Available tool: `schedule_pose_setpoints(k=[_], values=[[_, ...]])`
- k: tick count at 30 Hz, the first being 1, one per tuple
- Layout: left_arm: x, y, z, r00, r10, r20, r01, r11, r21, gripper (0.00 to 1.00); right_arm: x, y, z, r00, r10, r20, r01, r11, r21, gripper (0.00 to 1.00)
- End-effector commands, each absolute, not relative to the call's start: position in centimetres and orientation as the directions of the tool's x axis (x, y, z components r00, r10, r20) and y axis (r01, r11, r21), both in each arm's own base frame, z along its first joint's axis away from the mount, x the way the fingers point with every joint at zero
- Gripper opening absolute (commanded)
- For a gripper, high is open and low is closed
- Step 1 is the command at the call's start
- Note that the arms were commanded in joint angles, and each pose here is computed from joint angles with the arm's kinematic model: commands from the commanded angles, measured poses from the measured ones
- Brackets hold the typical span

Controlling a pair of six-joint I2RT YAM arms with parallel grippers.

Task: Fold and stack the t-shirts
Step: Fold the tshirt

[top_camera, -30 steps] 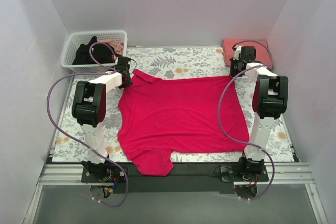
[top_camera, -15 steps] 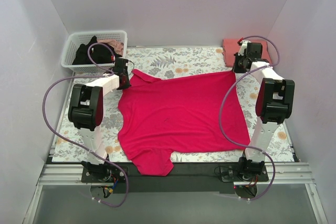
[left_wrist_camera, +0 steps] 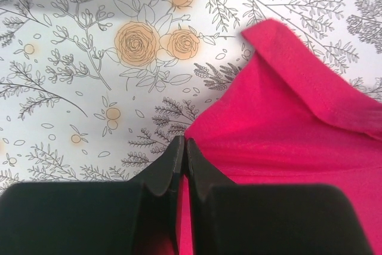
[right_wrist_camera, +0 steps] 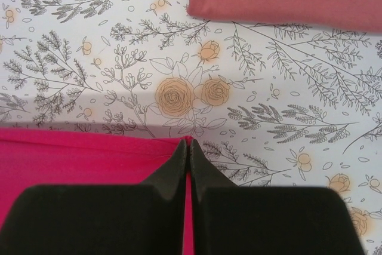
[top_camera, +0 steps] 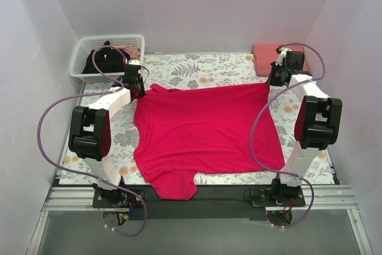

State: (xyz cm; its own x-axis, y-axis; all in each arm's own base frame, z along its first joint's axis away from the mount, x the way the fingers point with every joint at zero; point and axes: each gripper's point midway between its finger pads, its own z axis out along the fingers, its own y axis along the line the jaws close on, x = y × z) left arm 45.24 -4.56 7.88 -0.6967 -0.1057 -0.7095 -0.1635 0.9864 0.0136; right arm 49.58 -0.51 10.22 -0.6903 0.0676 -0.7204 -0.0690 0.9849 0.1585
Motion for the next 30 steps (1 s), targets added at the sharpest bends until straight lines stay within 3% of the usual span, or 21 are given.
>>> schedule_pose_setpoints(k=[1,16,30], values=[[44.9,-3.4,10.7,-0.645,-0.096,-0.758,-0.179,0.983,0.027,0.0,49.4,-1.5,13.1,-0.634,0.102,-0.766,-0.033,0.987,0.158,0.01],[40.4,-3.4,11.7,-0.661,-0.148,-0.735,-0.196,0.98,-0.02,0.0,45.2,-1.9,13.5,-0.634,0.197,-0.748,0.057,0.976,0.209,0.01],[36.2,-3.5,8.8,-0.73,-0.21,-0.65,-0.236,0.971,-0.049,0.0,41.7,-2.6,9.6,-0.684,0.238,-0.689,0.14,0.971,0.195,0.01]])
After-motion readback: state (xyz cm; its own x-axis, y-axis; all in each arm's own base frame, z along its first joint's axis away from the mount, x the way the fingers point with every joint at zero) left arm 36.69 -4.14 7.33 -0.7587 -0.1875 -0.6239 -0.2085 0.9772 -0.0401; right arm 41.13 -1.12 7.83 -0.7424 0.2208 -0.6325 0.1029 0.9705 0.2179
